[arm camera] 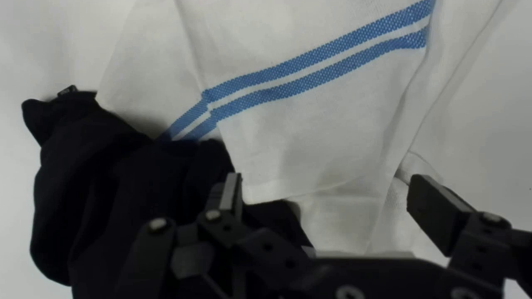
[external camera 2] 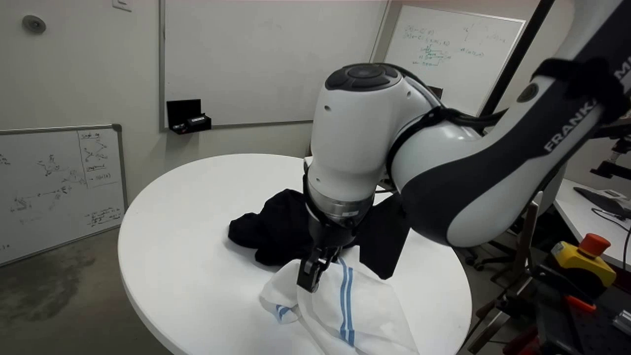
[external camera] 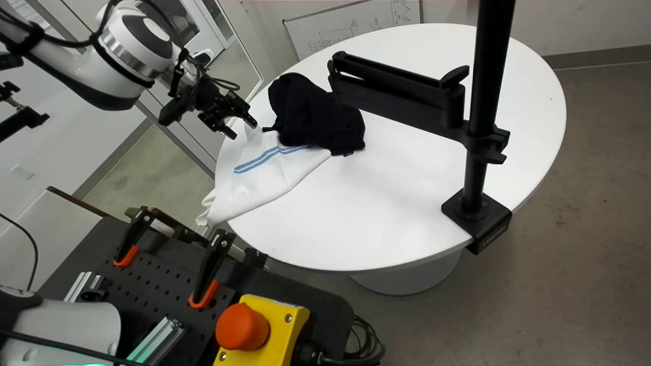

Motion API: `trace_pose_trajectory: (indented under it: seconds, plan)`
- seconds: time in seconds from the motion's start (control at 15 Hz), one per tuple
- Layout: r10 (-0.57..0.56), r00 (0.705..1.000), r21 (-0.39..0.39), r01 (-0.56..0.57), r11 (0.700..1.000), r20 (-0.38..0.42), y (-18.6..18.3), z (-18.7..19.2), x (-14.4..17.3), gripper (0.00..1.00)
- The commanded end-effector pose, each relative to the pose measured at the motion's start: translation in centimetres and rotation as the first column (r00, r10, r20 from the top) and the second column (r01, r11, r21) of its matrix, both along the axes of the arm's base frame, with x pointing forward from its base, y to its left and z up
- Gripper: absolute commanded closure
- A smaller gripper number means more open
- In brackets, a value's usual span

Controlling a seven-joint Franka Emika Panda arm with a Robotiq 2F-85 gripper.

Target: Pick up the towel from the table and put it on the tripod.

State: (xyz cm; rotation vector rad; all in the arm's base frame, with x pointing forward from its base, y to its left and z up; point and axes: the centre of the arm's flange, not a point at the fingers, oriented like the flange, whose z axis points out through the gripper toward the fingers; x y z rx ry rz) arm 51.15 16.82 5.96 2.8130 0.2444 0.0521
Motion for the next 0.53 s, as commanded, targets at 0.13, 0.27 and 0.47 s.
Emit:
trace_pose_trajectory:
  seconds: [0.13, 0.27, 0.47]
  plan:
    - [-0.036, 0.999, -0.037, 0.037, 0.999, 0.033, 1.5, -3.4, 1.1, 0.0]
    - [-0.044, 0.999, -0.048, 0.045, 0.998, 0.032, 1.4, -4.0, 1.1, 0.03]
    - [-0.059, 0.998, -0.062, 0.06, 0.996, 0.029, 1.1, -4.5, 1.2, 0.11]
